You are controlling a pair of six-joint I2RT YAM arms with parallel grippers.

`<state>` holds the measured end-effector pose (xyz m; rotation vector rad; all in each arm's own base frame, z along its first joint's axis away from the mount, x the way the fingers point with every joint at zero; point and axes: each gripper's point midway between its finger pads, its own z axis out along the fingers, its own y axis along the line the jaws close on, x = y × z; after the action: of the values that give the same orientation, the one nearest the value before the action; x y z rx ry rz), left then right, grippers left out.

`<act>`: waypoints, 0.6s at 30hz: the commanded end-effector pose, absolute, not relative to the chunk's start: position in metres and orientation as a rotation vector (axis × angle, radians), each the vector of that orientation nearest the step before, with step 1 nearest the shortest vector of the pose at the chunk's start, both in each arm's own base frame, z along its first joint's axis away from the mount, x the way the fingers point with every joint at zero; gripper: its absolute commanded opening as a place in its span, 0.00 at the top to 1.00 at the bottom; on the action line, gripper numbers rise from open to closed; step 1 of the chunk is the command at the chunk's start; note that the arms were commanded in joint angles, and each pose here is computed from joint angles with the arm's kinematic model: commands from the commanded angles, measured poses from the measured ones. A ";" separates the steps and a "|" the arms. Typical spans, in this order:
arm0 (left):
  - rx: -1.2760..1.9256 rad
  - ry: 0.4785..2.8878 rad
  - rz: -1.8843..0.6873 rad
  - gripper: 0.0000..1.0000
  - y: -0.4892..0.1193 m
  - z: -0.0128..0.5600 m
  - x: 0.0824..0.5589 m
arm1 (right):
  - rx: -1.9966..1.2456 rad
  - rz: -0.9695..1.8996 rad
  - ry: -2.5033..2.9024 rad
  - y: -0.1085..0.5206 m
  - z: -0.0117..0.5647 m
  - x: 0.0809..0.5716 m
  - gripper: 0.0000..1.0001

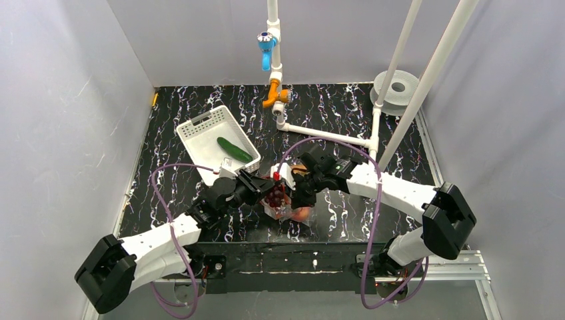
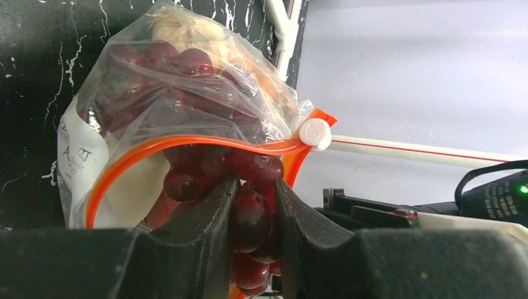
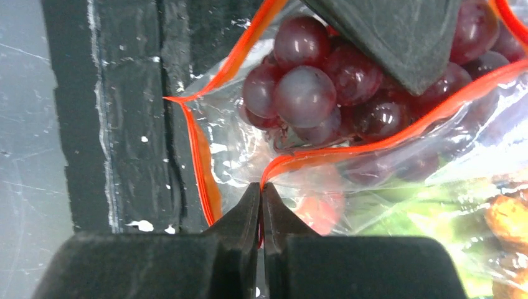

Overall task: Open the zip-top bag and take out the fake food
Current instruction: Pick up the fake fruit from the zipper food storage bag.

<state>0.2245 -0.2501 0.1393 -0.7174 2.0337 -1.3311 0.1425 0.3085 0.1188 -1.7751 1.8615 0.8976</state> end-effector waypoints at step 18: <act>-0.767 1.747 -1.471 1.00 -0.232 0.199 0.235 | -1.637 0.932 1.939 0.294 0.140 0.156 0.99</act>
<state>0.2225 -0.2371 0.1737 -0.7374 1.8846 -1.4194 0.1744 0.2894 0.1224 -1.6170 1.9722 0.8033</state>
